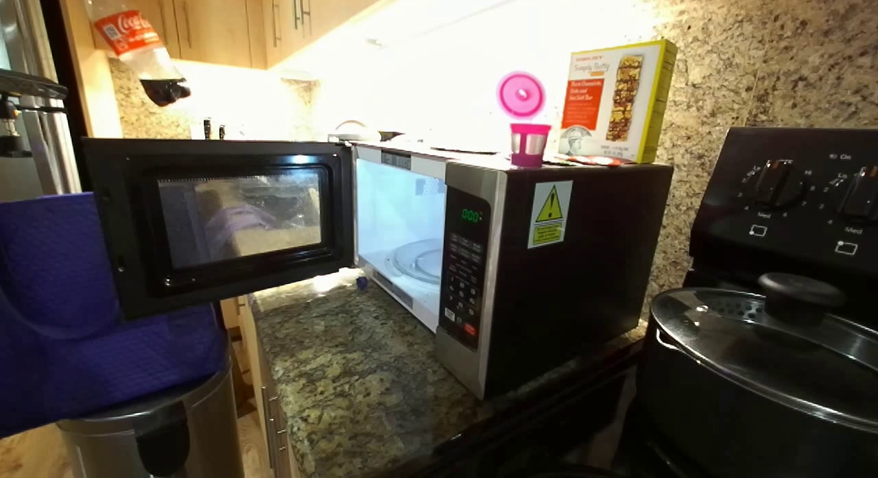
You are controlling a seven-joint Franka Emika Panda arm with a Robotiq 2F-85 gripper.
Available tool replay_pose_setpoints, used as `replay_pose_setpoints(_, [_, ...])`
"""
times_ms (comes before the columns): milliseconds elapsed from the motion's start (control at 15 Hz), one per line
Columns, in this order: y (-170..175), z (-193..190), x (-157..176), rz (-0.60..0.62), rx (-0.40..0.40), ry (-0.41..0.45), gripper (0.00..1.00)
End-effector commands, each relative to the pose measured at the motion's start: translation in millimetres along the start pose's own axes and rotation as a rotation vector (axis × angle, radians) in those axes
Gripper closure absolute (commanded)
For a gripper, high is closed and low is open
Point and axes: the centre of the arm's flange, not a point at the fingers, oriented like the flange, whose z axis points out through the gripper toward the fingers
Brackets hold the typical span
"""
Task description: Pick up the Coca-Cola bottle from the countertop and put it inside the blue bag
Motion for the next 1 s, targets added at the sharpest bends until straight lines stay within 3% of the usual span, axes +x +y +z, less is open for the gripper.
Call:
replay_pose_setpoints(0, [4.7,24.6,18.8,-0.1,0.152,0.072,0.89])
replay_pose_setpoints(600, [7.0,119.9,22.4,-0.205,0.634,0.077,0.89])
replay_pose_setpoints(933, [5.8,167.8,1.5,-0.151,0.733,0.005,0.89])
